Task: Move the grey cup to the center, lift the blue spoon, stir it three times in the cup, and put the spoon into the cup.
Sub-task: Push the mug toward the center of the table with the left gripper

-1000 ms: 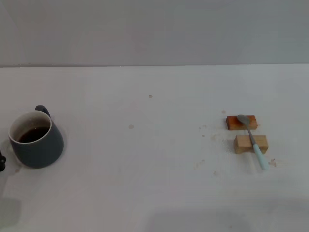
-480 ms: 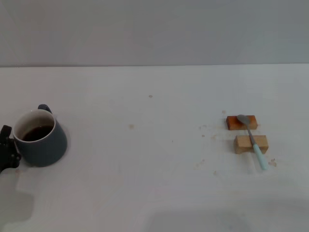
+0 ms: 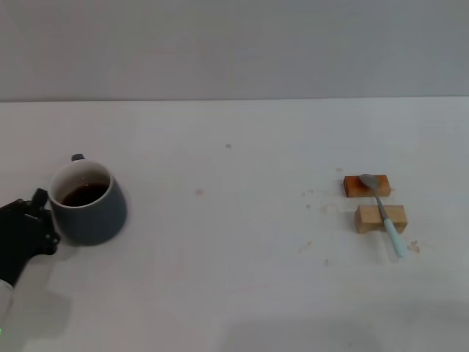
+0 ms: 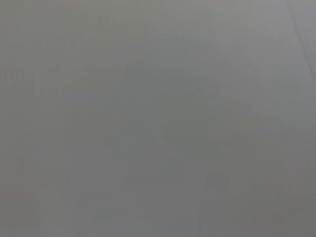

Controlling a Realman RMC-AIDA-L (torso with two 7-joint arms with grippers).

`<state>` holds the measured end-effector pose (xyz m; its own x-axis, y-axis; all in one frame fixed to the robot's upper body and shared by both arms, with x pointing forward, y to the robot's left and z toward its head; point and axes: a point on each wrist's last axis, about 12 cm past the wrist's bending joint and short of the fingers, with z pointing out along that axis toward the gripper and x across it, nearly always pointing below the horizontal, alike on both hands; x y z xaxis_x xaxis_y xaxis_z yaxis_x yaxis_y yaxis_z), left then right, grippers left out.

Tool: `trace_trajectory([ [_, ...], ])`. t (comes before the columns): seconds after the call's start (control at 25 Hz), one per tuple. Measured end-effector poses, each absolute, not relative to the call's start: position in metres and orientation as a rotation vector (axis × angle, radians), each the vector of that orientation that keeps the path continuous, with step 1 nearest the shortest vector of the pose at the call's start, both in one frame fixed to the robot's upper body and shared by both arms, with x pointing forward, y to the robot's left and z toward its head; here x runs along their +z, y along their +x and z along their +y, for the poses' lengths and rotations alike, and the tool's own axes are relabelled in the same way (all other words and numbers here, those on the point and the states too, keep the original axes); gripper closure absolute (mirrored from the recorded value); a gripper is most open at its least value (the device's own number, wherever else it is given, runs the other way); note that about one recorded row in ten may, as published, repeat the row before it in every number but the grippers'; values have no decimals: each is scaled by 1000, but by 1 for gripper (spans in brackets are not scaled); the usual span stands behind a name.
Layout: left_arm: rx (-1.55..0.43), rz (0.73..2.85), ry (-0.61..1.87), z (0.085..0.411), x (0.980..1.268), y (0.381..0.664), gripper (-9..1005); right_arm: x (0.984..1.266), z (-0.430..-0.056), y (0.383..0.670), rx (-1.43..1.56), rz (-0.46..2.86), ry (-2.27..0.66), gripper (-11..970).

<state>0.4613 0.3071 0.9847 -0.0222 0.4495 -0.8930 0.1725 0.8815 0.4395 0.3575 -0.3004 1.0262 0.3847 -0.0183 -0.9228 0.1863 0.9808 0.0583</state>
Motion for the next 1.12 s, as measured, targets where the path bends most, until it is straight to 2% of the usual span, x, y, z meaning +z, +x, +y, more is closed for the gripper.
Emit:
trace_trajectory([
  [0.24, 180, 1578, 528, 294, 985, 462, 998, 1026, -300, 358, -131, 1170, 162, 226],
  [0.68, 217, 1597, 520, 302, 986, 469, 998, 1026, -300, 358, -130, 1172, 161, 226],
  [1.12, 169, 1580, 561, 286, 989, 480, 998, 1026, -300, 358, -131, 1171, 162, 227],
])
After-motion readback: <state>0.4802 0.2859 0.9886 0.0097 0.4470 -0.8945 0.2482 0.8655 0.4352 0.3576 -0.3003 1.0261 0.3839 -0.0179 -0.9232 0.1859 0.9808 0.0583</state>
